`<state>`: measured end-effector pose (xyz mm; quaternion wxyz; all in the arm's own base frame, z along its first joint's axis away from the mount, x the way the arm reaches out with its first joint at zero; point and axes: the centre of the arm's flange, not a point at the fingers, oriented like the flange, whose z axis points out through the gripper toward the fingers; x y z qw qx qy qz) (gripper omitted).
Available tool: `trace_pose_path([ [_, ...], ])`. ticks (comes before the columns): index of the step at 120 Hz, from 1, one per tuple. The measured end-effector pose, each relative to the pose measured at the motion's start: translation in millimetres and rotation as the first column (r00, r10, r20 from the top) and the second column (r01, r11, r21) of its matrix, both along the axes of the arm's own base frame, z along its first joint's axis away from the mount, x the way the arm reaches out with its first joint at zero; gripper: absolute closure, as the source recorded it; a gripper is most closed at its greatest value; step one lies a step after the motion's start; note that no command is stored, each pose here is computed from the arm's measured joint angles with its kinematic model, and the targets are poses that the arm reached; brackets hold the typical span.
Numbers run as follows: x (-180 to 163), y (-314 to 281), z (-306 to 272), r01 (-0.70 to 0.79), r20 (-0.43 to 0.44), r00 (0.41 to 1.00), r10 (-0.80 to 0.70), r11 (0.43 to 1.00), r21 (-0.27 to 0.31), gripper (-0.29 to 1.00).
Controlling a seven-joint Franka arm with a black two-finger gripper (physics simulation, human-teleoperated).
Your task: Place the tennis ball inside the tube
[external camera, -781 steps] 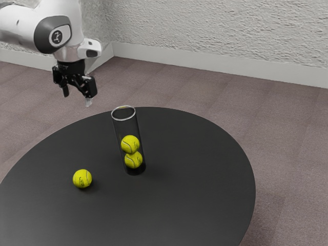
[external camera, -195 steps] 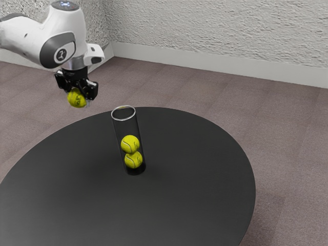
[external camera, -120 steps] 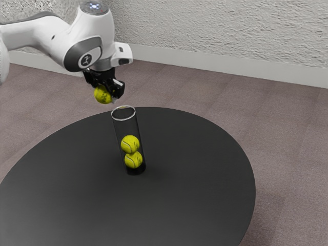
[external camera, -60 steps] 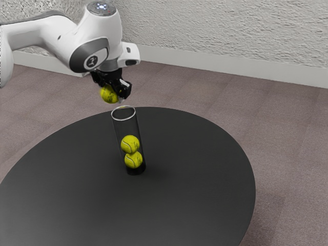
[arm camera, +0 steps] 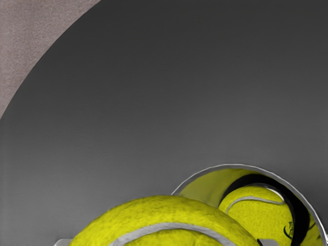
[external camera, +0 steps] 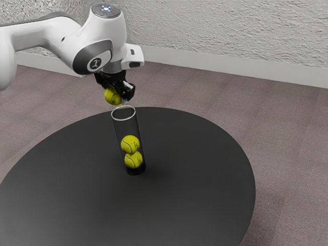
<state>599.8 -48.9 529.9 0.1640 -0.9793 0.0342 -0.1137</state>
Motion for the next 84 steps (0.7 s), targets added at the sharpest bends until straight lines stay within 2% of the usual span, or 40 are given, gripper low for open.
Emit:
trace_pose_path([
  [24,0,-4,-2,0.005,-0.003,1.0,-0.005,1.0,0.002,0.3],
  [40,1,-4,-1,0.007,-0.002,1.0,-0.007,1.0,0.003,0.16],
  [60,1,-8,3,0.018,0.006,1.0,-0.018,1.0,0.008,0.07],
  [64,0,-7,7,0.008,0.003,1.0,-0.008,1.0,-0.015,0.06],
  [68,-4,3,14,-0.022,-0.01,1.0,0.021,0.997,-0.072,0.05],
  [76,-8,58,18,-0.122,-0.056,0.992,0.114,0.978,-0.168,0.04],
  [84,-18,132,39,-0.233,-0.072,0.972,0.223,0.955,-0.184,0.03],
])
